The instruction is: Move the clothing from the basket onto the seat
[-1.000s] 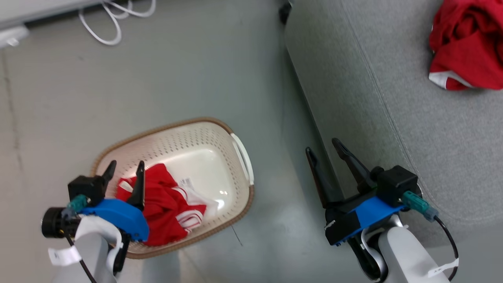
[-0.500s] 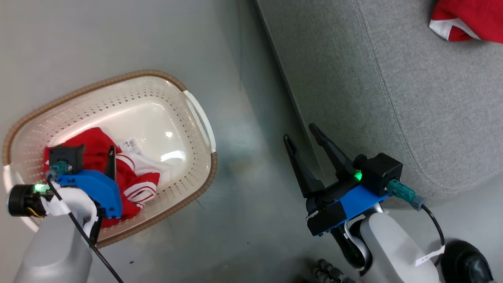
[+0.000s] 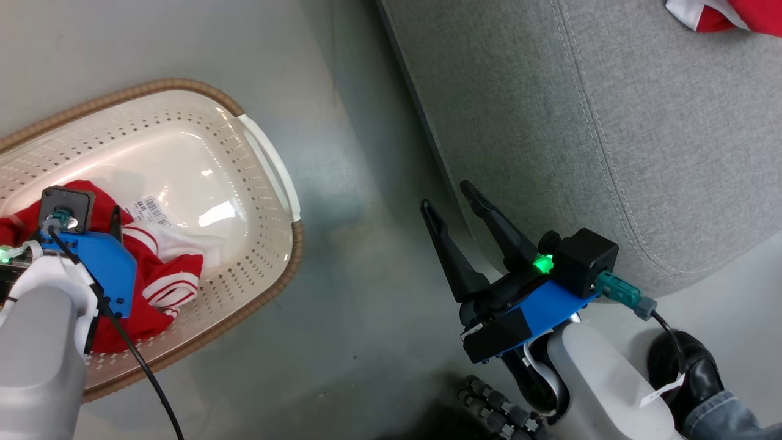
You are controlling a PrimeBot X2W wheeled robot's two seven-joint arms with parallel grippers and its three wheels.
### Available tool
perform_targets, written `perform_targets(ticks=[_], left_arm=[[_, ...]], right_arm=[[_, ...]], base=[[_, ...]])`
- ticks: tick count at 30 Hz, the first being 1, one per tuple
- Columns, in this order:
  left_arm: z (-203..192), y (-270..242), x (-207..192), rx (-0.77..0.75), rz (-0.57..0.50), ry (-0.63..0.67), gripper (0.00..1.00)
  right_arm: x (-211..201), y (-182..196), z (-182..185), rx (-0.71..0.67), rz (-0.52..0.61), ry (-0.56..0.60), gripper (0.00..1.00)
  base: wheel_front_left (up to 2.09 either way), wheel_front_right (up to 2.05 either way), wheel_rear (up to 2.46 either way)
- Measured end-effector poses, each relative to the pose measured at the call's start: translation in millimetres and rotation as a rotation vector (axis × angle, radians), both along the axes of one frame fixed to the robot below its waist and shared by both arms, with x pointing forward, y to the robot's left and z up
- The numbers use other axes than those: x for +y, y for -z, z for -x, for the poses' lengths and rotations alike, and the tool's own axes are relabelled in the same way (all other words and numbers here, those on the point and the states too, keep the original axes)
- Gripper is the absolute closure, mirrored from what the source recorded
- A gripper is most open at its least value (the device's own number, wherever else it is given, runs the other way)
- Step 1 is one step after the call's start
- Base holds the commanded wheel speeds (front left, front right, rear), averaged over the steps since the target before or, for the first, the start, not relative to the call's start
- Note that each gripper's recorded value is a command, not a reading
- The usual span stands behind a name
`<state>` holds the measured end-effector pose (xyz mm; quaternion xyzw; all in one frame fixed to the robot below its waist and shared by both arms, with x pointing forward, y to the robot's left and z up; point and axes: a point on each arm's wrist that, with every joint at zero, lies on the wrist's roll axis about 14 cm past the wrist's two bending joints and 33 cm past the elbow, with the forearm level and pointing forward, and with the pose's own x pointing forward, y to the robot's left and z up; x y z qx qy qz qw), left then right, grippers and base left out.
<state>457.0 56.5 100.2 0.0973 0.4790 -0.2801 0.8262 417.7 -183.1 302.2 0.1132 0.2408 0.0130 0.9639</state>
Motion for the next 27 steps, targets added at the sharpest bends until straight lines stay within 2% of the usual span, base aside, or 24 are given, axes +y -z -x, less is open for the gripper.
perform_targets(ticks=[6,12,18,19,20,21,27], left_arm=[[10.5,17.9,0.3,0.066,-0.078,0.113,0.0],[20.9,26.1,17.5,0.112,-0.218,0.21,0.0],[27.8,29.9,26.0,0.144,-0.288,0.227,0.0],[28.1,29.9,26.1,0.147,-0.29,0.226,0.26],[29.2,30.0,25.8,0.151,-0.291,0.227,0.65],[30.2,29.9,25.1,0.152,-0.289,0.23,1.0],[31.1,28.5,20.6,0.161,-0.26,0.226,1.0]], right_arm=[[-4.0,2.8,4.0,0.015,-0.006,0.02,0.0],[-6.2,0.0,3.6,0.007,-0.01,0.033,0.0],[-6.2,2.3,5.9,0.013,-0.015,0.04,0.0],[-5.8,2.9,6.5,0.015,-0.016,0.04,0.0],[-5.5,3.6,7.4,0.018,-0.017,0.041,0.0],[-5.2,4.2,7.8,0.019,-0.018,0.041,0.0],[-3.5,5.2,7.7,0.022,-0.026,0.041,0.0]], base=[[0.0,0.0,0.0],[0.0,0.0,0.0],[0.0,0.0,0.0],[0.0,0.0,0.0],[0.0,0.0,0.0],[0.0,0.0,0.0],[0.0,0.0,0.0]])
